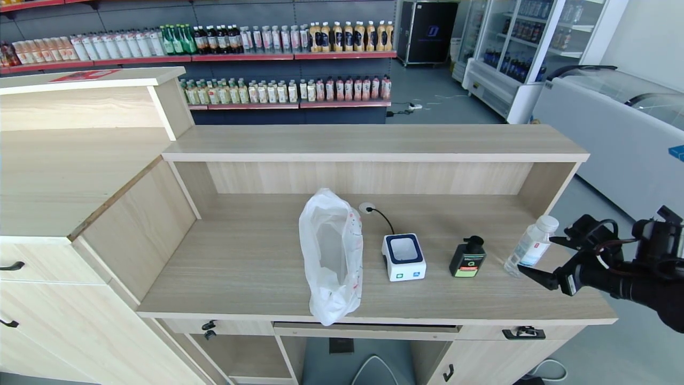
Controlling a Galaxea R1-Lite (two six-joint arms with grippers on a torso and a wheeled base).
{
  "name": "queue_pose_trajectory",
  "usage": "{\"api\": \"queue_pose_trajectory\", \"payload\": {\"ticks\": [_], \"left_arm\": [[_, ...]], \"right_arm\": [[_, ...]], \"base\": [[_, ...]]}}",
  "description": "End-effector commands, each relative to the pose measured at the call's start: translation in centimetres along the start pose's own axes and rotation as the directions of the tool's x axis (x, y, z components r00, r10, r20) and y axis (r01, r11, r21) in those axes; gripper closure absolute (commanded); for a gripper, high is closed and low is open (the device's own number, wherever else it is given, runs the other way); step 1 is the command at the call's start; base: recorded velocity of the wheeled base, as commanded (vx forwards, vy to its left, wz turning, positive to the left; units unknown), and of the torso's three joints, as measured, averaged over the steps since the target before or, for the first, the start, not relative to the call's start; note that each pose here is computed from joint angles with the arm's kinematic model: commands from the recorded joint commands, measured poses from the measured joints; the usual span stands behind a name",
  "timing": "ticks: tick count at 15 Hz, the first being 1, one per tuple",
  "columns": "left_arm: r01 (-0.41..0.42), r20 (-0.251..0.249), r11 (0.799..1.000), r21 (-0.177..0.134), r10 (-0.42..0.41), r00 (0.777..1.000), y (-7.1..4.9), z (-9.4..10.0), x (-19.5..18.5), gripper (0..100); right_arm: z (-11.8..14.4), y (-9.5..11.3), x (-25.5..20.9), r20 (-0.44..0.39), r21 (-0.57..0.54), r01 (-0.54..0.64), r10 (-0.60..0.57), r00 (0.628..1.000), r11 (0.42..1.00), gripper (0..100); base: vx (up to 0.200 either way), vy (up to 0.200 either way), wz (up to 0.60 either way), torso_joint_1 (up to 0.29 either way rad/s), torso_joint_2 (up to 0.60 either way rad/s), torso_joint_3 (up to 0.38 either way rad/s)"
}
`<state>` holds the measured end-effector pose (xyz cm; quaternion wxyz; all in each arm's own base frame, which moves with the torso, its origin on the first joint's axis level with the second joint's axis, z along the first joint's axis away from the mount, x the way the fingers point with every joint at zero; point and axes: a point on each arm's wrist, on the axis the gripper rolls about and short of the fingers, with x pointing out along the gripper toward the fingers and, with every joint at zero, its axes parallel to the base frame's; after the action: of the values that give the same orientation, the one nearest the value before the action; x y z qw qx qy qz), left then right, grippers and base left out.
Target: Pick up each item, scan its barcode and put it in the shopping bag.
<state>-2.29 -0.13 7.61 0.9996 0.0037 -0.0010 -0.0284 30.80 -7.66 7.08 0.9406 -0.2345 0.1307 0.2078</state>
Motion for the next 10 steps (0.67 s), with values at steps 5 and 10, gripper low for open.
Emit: {"api": "queue_pose_trajectory", "payload": {"ticks": [5, 10], "left_arm": [[0.000, 0.000, 1.000, 0.000, 0.000, 1.000, 0.0, 0.0, 0.0, 0], [0.000, 0.000, 1.000, 0.000, 0.000, 1.000, 0.0, 0.0, 0.0, 0]], "right_arm": [[-2.9, -0.9, 3.9, -0.001, -0.093, -0.061, 0.061, 0.998, 0.994, 0], [-3.6, -1.9, 6.1, 0.035, -0.141, -0.075, 0.081, 0.996, 0.987, 0]], "base": [[0.000, 0.000, 0.00, 0.000, 0.00, 0.000], [0.000, 0.000, 0.00, 0.000, 0.00, 0.000]]}}
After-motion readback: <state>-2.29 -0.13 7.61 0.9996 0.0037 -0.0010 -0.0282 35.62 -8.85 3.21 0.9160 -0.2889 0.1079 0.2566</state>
